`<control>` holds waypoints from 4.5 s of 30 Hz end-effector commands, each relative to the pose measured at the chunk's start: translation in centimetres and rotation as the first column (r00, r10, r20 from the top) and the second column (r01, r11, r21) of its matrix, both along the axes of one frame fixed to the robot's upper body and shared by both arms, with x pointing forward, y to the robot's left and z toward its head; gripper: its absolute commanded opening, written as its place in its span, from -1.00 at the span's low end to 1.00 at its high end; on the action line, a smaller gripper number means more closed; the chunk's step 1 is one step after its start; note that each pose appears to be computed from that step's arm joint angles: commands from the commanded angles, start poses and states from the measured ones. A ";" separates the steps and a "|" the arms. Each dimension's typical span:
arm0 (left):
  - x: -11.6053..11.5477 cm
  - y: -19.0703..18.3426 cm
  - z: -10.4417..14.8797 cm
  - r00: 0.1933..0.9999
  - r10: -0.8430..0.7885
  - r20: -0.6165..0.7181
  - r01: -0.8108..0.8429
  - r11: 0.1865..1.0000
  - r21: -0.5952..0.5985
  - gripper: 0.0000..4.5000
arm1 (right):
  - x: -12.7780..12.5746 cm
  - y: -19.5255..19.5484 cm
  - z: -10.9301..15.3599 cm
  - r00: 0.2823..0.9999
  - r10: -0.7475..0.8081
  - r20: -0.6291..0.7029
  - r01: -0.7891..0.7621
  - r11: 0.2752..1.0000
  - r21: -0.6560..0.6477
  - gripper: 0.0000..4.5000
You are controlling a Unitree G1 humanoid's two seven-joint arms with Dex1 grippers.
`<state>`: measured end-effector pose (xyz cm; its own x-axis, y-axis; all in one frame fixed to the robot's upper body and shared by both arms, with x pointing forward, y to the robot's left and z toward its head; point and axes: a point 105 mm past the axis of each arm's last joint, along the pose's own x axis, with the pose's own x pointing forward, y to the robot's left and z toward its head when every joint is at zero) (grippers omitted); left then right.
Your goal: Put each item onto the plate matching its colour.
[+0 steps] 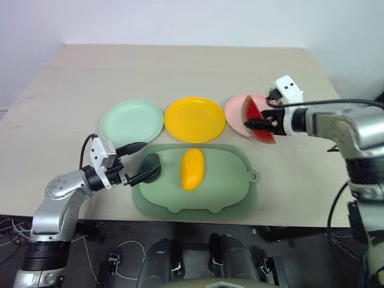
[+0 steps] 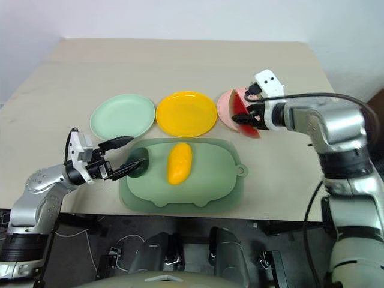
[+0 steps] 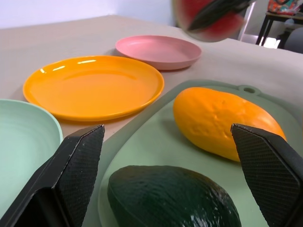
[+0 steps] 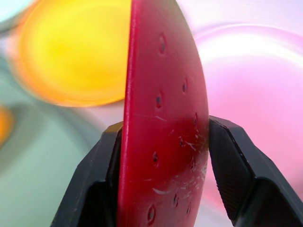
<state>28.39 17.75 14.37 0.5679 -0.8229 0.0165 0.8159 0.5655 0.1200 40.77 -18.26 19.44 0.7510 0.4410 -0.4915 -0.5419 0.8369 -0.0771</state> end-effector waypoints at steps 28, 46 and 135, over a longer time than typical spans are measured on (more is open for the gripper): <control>-0.5 0.3 1.5 0.997 0.047 0.058 -0.046 0.999 -0.004 1.00 | -0.9 1.0 6.3 0.966 0.047 0.255 -0.080 0.989 0.123 0.99; -2.0 0.8 2.6 1.000 0.010 0.029 -0.011 1.000 0.029 1.00 | -11.5 11.3 -2.2 0.882 0.422 -0.209 -0.328 0.869 0.369 0.99; -3.3 1.7 2.8 0.976 0.216 0.006 -0.216 0.976 -0.013 1.00 | -9.9 11.6 3.0 0.770 0.500 0.396 -0.626 0.714 0.315 0.98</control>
<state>25.52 19.93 16.11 0.7368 -0.6761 -0.0024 0.6734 0.7335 0.0925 32.57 -6.98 20.59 0.4168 0.9062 -0.0717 -0.9068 0.4200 0.0366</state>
